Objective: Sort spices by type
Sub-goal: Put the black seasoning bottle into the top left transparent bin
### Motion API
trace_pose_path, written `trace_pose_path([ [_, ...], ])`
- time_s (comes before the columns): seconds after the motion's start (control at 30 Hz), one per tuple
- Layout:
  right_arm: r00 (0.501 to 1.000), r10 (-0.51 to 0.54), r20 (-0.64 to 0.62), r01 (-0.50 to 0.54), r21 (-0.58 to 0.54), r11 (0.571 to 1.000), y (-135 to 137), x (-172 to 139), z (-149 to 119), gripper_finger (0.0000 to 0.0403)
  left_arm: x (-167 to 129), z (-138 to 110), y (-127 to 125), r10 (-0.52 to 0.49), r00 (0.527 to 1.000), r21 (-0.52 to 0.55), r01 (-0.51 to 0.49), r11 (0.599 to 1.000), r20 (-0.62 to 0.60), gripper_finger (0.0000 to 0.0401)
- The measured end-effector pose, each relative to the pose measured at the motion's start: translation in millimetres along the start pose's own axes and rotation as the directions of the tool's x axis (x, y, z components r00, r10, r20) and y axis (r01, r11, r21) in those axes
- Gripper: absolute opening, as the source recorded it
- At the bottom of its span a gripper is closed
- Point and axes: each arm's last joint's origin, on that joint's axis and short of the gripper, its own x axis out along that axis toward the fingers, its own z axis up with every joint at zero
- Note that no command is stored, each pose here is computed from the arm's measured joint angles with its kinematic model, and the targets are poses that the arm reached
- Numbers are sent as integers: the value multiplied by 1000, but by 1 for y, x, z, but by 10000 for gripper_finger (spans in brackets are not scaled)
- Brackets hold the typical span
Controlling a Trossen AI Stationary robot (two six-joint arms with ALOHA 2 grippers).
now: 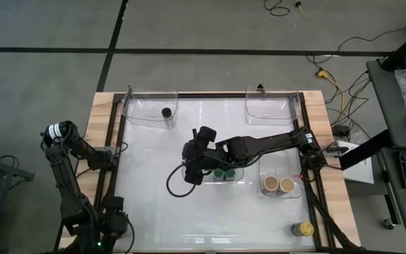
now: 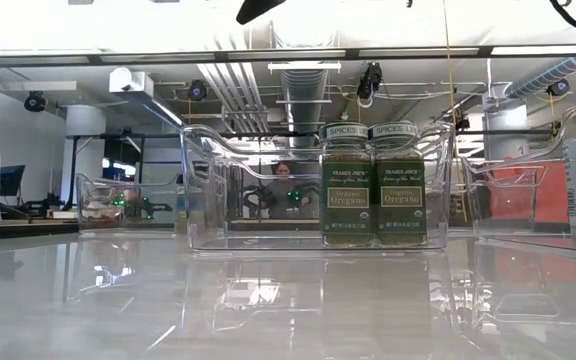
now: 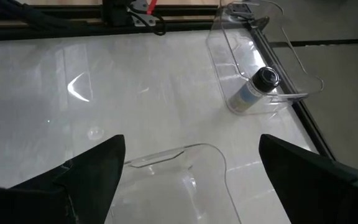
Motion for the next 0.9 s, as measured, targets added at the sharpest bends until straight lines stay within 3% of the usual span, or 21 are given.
trace_pose_path([
  [0.33,1000,0,0,0,3,1000,0,0,0,361,5,-3,4,13,999,-52,-14,999,-31,263],
  [0.6,1000,0,0,0,3,1000,0,0,0,361,6,-3,5,20,999,-53,-21,998,-30,195],
  [0.7,1000,0,0,0,2,1000,0,0,0,361,5,-3,5,23,999,-64,-24,998,-27,188],
  [0.9,1000,2,6,-2,3,1000,0,-2,2,361,-12,0,22,97,994,-198,-86,976,46,188],
])
